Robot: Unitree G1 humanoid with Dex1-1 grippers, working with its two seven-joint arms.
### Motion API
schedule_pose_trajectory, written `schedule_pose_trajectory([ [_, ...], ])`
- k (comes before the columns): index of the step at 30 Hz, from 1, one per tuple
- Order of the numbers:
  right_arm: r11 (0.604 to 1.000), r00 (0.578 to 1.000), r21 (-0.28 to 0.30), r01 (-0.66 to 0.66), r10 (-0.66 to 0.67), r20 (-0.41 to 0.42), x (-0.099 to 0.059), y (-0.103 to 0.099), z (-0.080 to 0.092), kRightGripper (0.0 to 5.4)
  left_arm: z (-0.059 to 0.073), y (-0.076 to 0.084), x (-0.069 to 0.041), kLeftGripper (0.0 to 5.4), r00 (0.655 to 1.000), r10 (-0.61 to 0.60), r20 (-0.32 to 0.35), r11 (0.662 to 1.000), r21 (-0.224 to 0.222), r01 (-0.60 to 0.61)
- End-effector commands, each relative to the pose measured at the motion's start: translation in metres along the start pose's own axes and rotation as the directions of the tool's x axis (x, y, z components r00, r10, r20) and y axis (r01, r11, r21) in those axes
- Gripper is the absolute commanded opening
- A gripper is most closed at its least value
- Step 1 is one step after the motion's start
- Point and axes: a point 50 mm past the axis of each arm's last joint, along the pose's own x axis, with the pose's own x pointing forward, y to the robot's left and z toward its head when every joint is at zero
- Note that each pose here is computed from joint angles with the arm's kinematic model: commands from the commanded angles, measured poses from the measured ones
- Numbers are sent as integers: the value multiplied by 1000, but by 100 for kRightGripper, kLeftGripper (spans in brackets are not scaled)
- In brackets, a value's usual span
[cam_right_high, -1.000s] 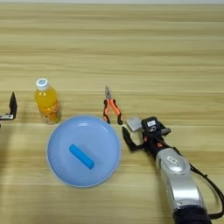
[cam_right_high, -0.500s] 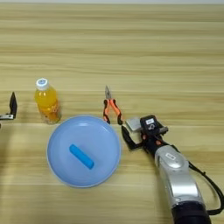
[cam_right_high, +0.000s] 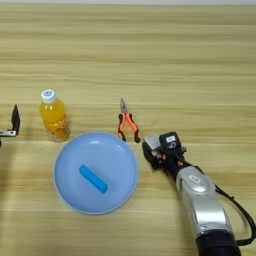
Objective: Move the objects on the table
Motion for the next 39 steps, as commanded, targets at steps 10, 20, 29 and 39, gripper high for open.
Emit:
schedule_pose_trajectory([
  [10,1000,1000,4,10,-10,-20,-1,-2,-3,246,-1,-1,0,540,1000,-5,-12,1000,8,5],
  [20,998,991,-12,66,-64,115,-8,-3,21,246,-1,-1,1,540,1000,-4,-13,1000,10,4],
  [29,1000,970,-21,1,4,242,-17,21,43,246,-2,1,2,540,1000,-3,-15,1000,12,3],
  [39,989,957,-66,-129,142,254,-24,50,44,246,-2,1,1,540,1000,-2,-15,1000,13,2],
])
